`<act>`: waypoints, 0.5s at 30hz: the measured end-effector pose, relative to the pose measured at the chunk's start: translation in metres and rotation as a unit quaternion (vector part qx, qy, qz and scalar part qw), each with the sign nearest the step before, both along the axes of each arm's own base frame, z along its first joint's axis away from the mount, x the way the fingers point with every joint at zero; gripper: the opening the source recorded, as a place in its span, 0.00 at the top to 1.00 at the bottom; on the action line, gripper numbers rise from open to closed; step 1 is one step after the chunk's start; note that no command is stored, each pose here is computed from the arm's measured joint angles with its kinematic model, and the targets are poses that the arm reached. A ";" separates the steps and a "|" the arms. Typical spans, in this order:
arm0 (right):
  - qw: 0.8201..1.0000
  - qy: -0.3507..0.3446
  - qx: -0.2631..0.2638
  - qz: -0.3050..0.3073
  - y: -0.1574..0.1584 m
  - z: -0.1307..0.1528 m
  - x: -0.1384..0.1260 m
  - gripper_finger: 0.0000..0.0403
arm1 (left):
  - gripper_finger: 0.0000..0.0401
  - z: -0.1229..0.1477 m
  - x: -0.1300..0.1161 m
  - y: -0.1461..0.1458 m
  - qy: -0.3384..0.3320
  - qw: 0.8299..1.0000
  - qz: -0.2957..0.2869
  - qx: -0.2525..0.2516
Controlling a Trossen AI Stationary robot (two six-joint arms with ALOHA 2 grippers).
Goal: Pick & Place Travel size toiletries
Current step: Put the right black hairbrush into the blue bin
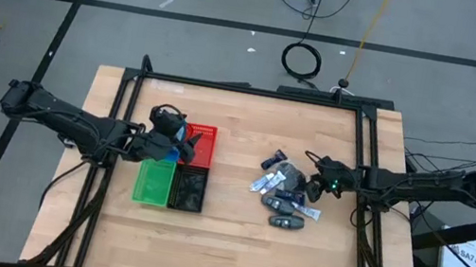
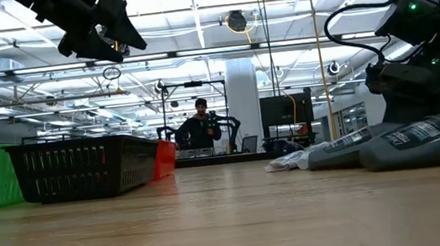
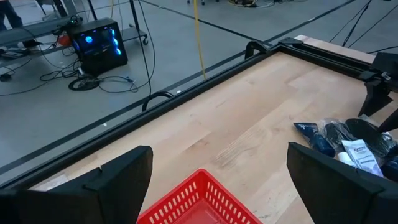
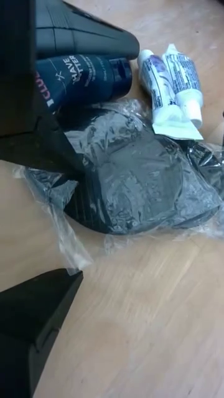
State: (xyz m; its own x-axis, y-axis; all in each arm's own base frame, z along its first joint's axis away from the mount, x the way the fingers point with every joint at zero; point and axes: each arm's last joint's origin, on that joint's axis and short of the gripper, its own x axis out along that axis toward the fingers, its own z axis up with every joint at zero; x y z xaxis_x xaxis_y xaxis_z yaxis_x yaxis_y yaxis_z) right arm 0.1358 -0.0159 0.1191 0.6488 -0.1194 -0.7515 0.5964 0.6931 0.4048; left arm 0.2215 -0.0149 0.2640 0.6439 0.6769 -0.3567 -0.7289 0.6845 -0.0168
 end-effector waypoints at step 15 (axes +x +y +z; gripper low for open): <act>1.000 -0.002 -0.010 0.010 0.000 0.000 0.000 0.76 | 0.10 0.000 0.000 0.000 -0.001 1.000 0.000 0.000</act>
State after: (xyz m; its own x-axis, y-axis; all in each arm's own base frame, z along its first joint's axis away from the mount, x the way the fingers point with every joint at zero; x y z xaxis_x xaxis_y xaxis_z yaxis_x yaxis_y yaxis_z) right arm 0.1362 -0.0160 0.1194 0.6544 -0.1209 -0.7464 0.5806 0.7128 0.3935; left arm 0.2216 -0.0149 0.2641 0.6442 0.6771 -0.3558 -0.7290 0.6842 -0.0178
